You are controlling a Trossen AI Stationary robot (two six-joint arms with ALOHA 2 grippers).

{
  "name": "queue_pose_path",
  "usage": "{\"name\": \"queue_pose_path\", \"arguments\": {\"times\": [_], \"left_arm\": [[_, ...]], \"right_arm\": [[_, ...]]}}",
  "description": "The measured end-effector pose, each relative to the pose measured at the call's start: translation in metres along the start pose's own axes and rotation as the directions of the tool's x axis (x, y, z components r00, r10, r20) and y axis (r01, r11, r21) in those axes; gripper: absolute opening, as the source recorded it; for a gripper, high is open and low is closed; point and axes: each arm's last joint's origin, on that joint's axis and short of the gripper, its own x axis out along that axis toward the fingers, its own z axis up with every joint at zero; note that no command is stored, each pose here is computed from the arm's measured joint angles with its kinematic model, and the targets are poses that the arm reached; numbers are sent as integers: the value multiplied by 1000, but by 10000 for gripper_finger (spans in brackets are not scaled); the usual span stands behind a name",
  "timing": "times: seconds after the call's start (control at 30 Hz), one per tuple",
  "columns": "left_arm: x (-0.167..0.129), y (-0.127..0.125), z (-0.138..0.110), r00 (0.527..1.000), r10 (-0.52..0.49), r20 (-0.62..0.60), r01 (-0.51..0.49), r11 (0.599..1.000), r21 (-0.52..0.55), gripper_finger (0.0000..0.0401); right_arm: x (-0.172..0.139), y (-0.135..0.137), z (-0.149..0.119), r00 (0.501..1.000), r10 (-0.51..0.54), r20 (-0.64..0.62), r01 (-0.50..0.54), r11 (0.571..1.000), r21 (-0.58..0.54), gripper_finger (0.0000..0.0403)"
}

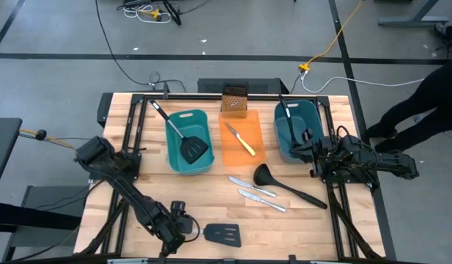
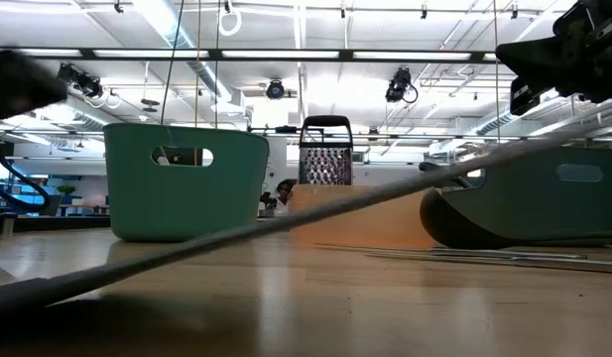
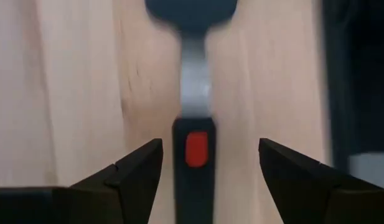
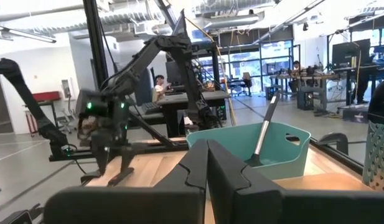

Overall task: Pick & Place Kitchen Items
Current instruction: Put the black spatula into the green bin

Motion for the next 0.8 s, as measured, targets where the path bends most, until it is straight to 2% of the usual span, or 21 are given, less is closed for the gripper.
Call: {"name": "queue_pose_path", "arguments": {"times": [0.1, 0.5, 0.63, 0.8], "left_arm": [[16, -1, -6, 999, 44, -20, -44, 999, 7, 273], [29, 1, -9, 994, 107, -37, -106, 994, 32, 262], [29, 0, -10, 993, 112, -41, -109, 992, 55, 231], [29, 2, -12, 991, 120, -63, -116, 991, 65, 152]], "right_arm": [[0, 0, 0, 1000, 0, 0, 0, 1000, 0, 9], [0, 0, 1, 1000, -7, 6, 7, 1000, -1, 9], [0, 0, 1, 1000, -7, 6, 7, 1000, -1, 9], [0, 0, 1, 1000, -6, 9, 6, 1000, -2, 9]]}}
